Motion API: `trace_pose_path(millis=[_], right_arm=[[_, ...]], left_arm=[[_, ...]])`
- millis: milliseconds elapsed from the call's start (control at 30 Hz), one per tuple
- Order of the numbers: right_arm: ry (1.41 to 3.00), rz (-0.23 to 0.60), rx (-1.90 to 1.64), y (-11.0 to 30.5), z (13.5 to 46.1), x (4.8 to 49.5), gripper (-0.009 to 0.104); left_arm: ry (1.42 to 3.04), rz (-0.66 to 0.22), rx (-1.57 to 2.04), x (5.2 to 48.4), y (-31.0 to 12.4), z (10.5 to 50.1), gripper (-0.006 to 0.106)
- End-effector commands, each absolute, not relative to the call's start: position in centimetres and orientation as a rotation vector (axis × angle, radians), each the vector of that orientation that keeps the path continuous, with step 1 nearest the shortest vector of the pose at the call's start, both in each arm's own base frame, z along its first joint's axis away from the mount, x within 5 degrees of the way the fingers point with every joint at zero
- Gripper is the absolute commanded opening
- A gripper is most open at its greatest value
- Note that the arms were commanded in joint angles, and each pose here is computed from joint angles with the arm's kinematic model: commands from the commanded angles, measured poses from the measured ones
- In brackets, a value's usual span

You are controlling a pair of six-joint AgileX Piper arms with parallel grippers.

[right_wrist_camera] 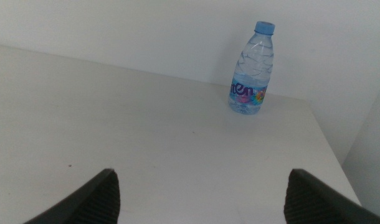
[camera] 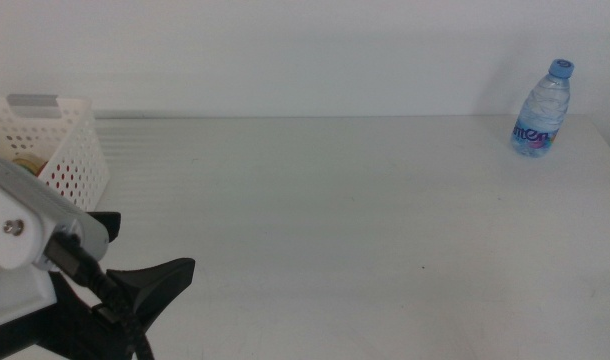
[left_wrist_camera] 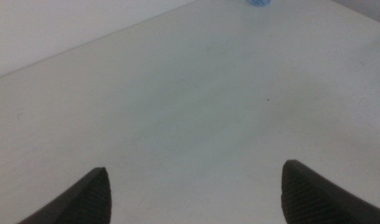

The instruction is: Use arms to grab the bottles and put them into the dustbin to the left of the table.

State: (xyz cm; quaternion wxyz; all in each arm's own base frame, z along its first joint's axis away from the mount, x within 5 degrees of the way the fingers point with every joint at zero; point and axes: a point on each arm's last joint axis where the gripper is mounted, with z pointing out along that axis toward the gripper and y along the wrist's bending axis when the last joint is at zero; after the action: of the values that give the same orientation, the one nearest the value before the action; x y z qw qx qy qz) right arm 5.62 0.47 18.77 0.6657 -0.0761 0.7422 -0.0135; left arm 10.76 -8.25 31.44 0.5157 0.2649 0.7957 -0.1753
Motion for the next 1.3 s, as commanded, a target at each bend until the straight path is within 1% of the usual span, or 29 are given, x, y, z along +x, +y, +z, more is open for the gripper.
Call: trace_pose_path(millis=[0,167,300,467,600,733,867,1133,1267], right_arm=[[1.604,-0.048,-0.174,0.4,20.9,5.8,0.079],[1.663,-0.047,-0.180,0.5,23.4,7.0,0.079],[1.723,-0.045,-0.186,0.7,25.6,8.9,0.079],[1.812,-0.044,-0.196,0.9,26.5,11.4,0.079],[1.815,-0.039,-0.189,1.0,26.4,13.2,0.079],[1.768,0.003,-0.126,1.1,26.3,14.8,0.079],[1.727,-0.002,-0.125,1.2,26.1,16.2,0.079],[1.771,-0.006,-0.127,1.4,23.9,19.1,0.079],[1.728,-0.009,-0.123,1.5,23.2,20.5,0.079]], left_arm=[[1.811,-0.461,0.595,10.9,-8.4,33.1,0.089],[1.811,-0.461,0.595,10.9,-8.4,33.1,0.089],[1.811,-0.461,0.595,10.9,-8.4,33.1,0.089],[1.811,-0.461,0.595,10.9,-8.4,33.1,0.089],[1.811,-0.461,0.595,10.9,-8.4,33.1,0.089],[1.811,-0.461,0.595,10.9,-8.4,33.1,0.089],[1.811,-0.461,0.595,10.9,-8.4,33.1,0.089],[1.811,-0.460,0.595,10.9,-8.4,33.1,0.089],[1.812,-0.460,0.596,10.9,-8.4,33.1,0.089]])
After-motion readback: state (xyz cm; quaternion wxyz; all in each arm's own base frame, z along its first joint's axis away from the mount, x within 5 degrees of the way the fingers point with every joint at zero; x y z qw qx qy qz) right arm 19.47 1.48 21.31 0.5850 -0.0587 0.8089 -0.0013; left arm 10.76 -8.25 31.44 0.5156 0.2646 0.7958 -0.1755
